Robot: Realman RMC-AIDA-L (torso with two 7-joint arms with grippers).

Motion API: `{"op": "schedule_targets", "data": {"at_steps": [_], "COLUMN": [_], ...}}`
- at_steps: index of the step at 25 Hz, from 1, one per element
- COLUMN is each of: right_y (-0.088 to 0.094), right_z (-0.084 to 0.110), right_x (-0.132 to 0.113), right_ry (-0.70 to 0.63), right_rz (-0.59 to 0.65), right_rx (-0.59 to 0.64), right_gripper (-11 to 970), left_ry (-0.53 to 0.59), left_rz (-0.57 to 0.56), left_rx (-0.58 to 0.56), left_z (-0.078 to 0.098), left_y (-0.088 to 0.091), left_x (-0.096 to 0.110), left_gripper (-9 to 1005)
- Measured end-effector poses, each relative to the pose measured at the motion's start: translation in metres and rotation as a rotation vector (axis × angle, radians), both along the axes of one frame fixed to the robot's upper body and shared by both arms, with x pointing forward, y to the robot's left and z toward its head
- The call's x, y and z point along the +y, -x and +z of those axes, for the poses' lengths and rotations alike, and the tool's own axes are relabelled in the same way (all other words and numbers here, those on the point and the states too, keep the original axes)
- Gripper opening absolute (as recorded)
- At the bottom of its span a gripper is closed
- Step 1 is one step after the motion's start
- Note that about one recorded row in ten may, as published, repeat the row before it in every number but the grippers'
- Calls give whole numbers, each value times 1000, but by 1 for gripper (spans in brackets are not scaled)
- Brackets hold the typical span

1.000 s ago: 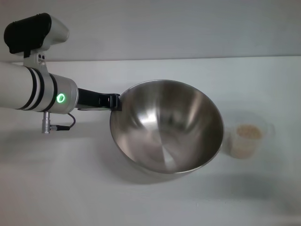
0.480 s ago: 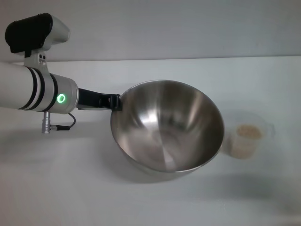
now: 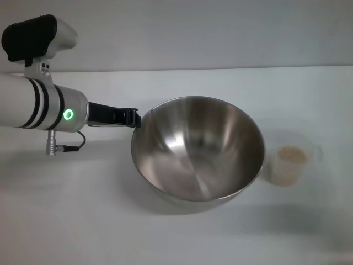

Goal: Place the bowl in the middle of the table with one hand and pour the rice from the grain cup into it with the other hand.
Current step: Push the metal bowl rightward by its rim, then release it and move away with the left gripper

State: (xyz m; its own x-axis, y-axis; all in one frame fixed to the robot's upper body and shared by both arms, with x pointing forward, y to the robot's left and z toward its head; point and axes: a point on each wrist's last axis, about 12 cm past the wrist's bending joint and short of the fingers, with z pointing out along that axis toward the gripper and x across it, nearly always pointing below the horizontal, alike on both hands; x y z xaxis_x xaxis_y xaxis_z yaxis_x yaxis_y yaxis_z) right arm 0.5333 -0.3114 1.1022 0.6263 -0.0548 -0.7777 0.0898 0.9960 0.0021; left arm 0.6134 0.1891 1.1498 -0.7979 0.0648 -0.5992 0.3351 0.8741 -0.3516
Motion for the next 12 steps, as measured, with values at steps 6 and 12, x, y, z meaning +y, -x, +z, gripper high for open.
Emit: {"op": "schedule_targets", "data": {"at_steps": [6, 12], "right_y": [1, 1], "right_z": [0, -1], "right_x": [0, -1], "right_ry": [1, 1], "right_rz": [-1, -8], "right_rx": [-3, 4], "right_gripper": [568, 567], "left_ry": [12, 37], "left_rz": [15, 184], "left_rx": [-48, -387], "left_z": [10, 42], "left_y": [-1, -5], "left_x": [8, 44], "left_gripper": [100, 110]}}
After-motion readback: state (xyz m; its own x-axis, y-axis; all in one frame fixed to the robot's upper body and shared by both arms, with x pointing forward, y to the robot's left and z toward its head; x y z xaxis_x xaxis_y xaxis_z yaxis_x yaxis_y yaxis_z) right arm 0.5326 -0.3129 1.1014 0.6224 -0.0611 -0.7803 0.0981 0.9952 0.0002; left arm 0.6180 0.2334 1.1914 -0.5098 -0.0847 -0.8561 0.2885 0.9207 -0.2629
